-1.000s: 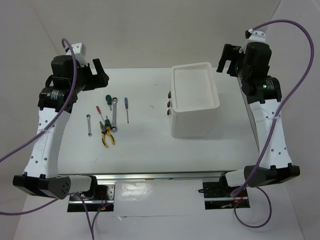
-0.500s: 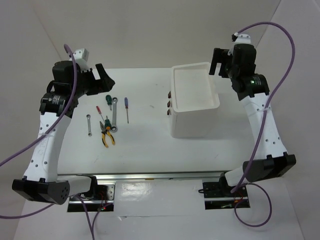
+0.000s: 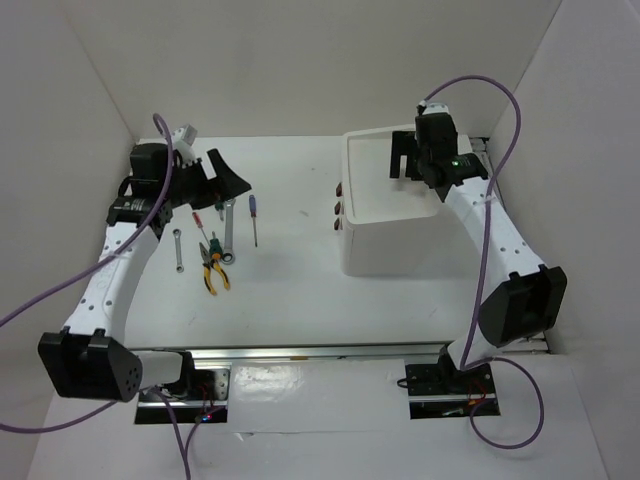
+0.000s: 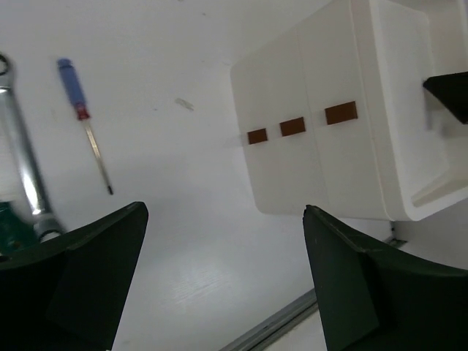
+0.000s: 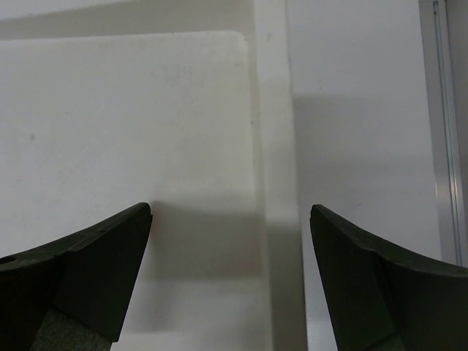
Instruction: Sort the tools into containers
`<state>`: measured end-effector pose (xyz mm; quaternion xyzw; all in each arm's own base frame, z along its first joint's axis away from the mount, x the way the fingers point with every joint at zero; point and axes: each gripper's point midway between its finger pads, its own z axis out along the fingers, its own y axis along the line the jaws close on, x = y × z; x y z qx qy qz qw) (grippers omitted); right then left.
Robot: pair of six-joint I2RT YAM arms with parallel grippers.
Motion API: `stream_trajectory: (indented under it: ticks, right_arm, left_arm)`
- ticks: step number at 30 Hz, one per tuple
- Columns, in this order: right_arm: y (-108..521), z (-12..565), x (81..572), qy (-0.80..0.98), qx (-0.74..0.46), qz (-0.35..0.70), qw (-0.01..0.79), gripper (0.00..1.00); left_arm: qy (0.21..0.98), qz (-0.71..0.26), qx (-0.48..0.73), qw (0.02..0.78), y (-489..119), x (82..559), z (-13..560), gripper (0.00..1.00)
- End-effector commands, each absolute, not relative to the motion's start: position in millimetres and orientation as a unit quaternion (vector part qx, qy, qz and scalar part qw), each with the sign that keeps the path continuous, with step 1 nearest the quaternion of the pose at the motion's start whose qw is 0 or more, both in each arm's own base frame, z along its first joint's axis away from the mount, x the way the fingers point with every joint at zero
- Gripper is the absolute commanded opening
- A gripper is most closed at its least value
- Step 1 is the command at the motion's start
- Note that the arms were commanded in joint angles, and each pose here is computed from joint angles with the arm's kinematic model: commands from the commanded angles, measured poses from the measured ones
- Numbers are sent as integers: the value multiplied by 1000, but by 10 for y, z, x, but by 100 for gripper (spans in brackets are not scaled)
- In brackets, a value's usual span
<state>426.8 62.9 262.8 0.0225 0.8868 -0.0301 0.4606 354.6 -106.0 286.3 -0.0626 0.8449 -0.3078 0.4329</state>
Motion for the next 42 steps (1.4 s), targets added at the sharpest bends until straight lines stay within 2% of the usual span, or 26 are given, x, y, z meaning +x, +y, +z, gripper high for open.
stream_trajectory:
  ticks: [1,2,3,5,7,8,11,13,15,17,19,24,35,42]
  right_arm:
    - [639,2688,4264,874,40,-42,482,96]
    - [625,2691,4265,873,47,-44,483,95]
    - [624,2653,4249,874,47,-53,480,95]
    - [660,2651,4220,874,47,-48,480,95]
    - [653,2649,4197,874,47,-48,480,95]
    - [687,2692,4175,872,44,-44,485,95]
    - [731,2692,4167,872,40,-42,485,95]
    - [735,2731,4176,870,41,-40,489,95]
    - [754,2686,4176,872,38,-36,486,95]
    - [816,2682,4168,873,30,-28,486,95]
    - [849,2630,4147,876,25,-28,481,95]
    - [846,2550,4137,879,24,-30,475,95]
    - [1034,2370,4093,886,11,-23,463,95]
    - [1047,2353,4092,884,19,-25,466,95]
  left_arm:
    - [811,-419,-30,407,-1398,3672,2852,98]
    - [801,-450,-17,395,-1523,3679,2844,98]
    - [791,-505,10,345,-1757,3596,2683,100]
    - [749,-566,34,342,-1999,3678,2827,100]
    - [734,-611,41,294,-2334,3657,2693,100]
    - [715,-624,63,309,-2448,3699,2740,100]
    - [689,-666,69,277,-2803,3687,2760,90]
    - [668,-687,79,276,-2997,3808,2714,88]
    - [651,-709,69,261,-3085,3913,2614,82]
    - [638,-727,58,247,-3152,3959,2611,82]
    - [636,-732,49,238,-3222,4044,2479,78]
    - [638,-734,24,231,-3246,4169,2250,76]
    - [609,-757,31,233,-3338,4309,2418,73]
    - [602,-763,44,233,-3411,4231,2478,60]
